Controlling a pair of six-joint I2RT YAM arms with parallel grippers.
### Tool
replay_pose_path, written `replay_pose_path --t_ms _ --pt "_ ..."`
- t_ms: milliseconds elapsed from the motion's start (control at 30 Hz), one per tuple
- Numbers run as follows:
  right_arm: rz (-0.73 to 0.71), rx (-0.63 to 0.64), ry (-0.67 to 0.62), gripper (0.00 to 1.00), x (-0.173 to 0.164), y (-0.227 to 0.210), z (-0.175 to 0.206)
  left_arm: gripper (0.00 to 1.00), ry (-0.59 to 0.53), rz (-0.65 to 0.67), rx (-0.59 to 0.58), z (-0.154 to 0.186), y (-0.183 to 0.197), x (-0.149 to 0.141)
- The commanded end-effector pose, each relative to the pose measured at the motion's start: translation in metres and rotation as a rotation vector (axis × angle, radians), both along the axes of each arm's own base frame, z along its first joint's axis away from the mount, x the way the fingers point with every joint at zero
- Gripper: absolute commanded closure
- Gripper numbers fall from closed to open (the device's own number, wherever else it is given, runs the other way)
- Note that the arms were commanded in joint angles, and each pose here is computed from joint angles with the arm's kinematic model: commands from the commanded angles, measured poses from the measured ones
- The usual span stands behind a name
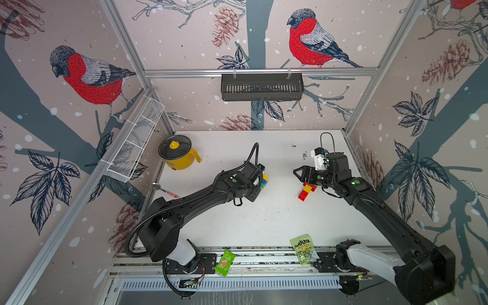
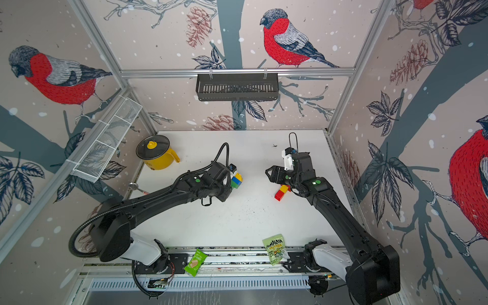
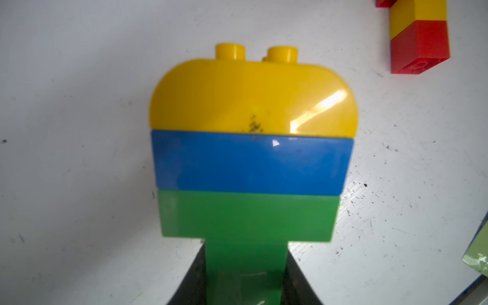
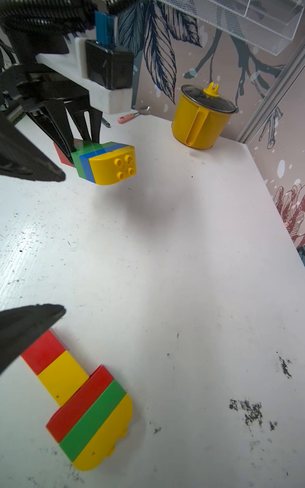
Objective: Assemble an ice cream with lego
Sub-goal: Place the lego brick at the center of the board.
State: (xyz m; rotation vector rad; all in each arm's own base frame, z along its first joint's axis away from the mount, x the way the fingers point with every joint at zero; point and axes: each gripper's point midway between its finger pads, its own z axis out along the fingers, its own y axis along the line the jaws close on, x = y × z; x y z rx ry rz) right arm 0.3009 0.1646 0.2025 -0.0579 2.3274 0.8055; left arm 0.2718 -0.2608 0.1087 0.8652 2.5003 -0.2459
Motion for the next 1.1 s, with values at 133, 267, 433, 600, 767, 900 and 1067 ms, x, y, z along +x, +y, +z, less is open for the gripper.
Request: replay_pose_path --t_ms 133,267,433,600,767,900,1067 --pt "0.009 -0.05 0.011 0.27 0.006 -0.002 -0.016 0.74 0.195 0.0 0.037 -0.037 0.003 -0.018" --pt "0.01 -0.061 0.032 0.28 0.007 -0.002 -0.026 0.75 0.233 -0.001 0.044 -0.05 0.003 -0.021" --pt "0.015 -0.066 0.039 0.28 0.009 -0.003 -0.032 0.77 0.255 0.01 0.075 -0.064 0.007 -0.02" --pt "0.011 -0.07 0.045 0.28 0.008 -0.005 -0.037 0.77 0.261 0.005 0.063 -0.071 0.004 -0.019" --pt "0.007 -0.072 0.051 0.28 0.007 -0.007 -0.04 0.78 0.276 0.012 0.084 -0.083 0.008 -0.02" --pt "-0.001 -0.075 0.057 0.28 0.005 -0.011 -0.044 0.76 0.28 0.019 0.11 -0.091 0.011 -0.019" --pt "-0.012 -0.074 0.057 0.27 0.004 -0.014 -0.044 0.51 0.285 0.027 0.124 -0.096 0.011 -0.017"
